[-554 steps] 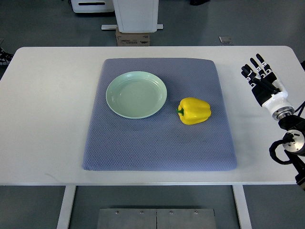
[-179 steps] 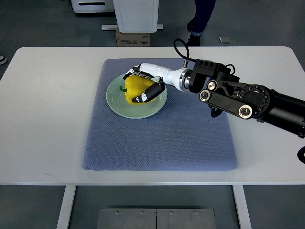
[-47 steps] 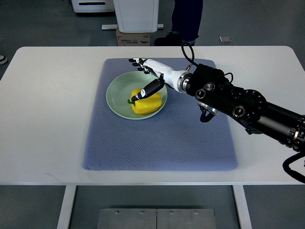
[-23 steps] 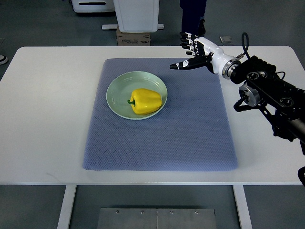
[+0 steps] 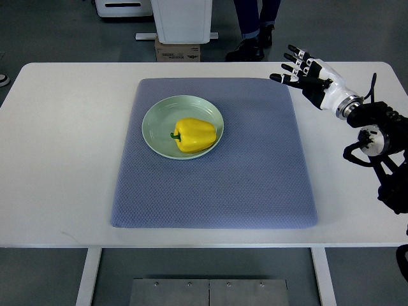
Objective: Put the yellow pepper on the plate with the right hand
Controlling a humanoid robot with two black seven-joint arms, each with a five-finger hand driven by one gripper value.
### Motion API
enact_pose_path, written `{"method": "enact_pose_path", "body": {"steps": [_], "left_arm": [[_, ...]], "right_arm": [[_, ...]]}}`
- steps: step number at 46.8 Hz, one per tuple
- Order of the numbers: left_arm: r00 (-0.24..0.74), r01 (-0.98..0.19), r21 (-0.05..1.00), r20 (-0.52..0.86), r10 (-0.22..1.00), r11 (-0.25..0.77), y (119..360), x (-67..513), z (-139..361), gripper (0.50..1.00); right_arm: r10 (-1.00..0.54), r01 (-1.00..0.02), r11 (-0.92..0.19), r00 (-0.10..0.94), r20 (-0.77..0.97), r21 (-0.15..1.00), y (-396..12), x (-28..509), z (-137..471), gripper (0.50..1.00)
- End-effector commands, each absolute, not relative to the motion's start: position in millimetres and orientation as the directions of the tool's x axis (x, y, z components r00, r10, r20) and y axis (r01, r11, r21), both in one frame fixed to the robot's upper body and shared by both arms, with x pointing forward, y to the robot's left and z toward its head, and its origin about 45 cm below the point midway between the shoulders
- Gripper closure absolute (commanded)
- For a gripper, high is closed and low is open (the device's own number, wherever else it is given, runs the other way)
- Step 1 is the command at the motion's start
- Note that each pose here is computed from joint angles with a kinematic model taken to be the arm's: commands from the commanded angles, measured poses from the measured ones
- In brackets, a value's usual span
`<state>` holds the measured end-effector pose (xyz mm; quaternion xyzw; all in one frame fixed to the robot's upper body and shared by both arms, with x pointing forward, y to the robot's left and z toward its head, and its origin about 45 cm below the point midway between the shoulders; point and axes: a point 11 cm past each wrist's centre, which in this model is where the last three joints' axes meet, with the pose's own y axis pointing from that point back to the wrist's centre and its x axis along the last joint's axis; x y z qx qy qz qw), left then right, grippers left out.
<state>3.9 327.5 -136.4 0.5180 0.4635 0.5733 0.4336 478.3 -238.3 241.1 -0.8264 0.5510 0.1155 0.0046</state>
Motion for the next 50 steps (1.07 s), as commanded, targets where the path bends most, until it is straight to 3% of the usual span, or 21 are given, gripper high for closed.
{"method": "enact_pose_path", "body": {"steps": [1,11,30,50], "left_arm": [[-0.088,-0.017,0.981,0.192,0.977,-0.194,327.6,3.8,-136.4,0.500],[-0.088,-0.017,0.981,0.192,0.977,-0.194,327.6,3.8,-136.4,0.500],[-0.088,-0.017,0.981,0.192,0.977,-0.194,327.6,3.8,-136.4,0.500],[-0.088,-0.017,0.981,0.192,0.977,-0.194,327.6,3.8,-136.4,0.500]], "right_arm": [[-0.908,-0.921,-0.375,0.341,-0.243,0.107,-246.0,476.9,239.1,0.500],[-0.880,-0.946,-0.322,0.288,-0.378,0.029,-265.3,464.6,235.8,0.500],[-0.881,-0.966,-0.250,0.258,-0.397,-0.071,-277.4,451.2,223.4,0.500],[-0.896,-0.974,-0.222,0.185,-0.404,0.045,-290.8,433.1,176.6,0.500]]}}
